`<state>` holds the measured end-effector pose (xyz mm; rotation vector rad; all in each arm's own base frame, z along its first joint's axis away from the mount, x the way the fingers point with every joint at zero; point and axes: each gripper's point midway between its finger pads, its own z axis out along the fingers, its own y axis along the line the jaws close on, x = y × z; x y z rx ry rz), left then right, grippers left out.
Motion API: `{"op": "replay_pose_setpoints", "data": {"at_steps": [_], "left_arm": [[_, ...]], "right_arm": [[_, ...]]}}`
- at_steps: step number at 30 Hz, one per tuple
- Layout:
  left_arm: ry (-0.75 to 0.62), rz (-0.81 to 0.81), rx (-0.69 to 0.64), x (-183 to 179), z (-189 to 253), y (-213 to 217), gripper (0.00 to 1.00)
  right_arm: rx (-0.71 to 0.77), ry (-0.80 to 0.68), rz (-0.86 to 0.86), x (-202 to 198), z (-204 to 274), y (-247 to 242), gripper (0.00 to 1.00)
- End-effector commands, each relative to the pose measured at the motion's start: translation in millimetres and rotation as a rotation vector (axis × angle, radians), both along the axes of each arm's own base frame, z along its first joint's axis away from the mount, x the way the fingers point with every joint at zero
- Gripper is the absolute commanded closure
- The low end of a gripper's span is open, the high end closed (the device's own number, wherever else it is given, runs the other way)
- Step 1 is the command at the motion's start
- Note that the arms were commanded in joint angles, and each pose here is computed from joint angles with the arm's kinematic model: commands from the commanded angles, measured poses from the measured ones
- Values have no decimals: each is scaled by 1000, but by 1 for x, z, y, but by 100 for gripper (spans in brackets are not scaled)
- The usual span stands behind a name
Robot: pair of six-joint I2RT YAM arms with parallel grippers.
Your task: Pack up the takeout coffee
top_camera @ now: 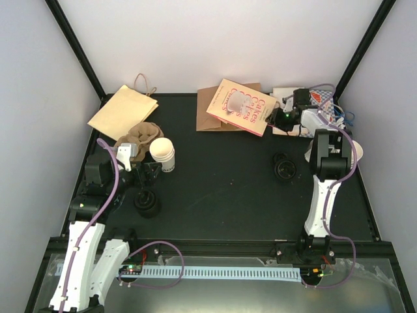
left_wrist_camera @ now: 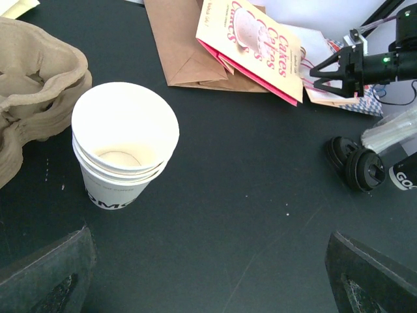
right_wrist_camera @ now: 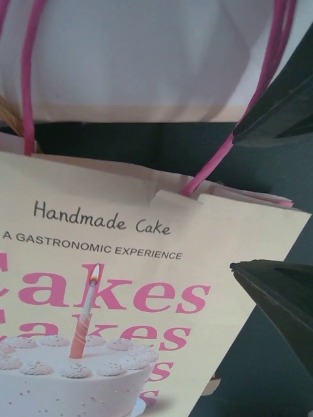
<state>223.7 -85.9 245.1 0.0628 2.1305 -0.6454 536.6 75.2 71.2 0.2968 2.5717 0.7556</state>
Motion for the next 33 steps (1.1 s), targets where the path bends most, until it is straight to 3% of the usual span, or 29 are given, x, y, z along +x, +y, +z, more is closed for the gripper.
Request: {"op": "replay_pose_setpoints", "data": {"at_steps": [1, 17, 27, 29, 33], "left_arm": [[-30, -1, 17, 3, 6, 1, 1], [-26, 3, 20, 4, 5, 1, 1], [-28, 5, 23, 5, 5, 2, 1], [-29, 5, 24, 5, 6, 2, 1], [-30, 7, 24, 5, 5, 2, 1]], "right_arm": [[81, -35, 35, 13, 3, 13, 50], [153, -29, 45, 19, -4, 23, 45], [280, -106, 97, 21, 20, 40, 48], [294, -115, 109, 22, 24, 42, 52], [322, -147, 142, 22, 36, 47, 79]]}}
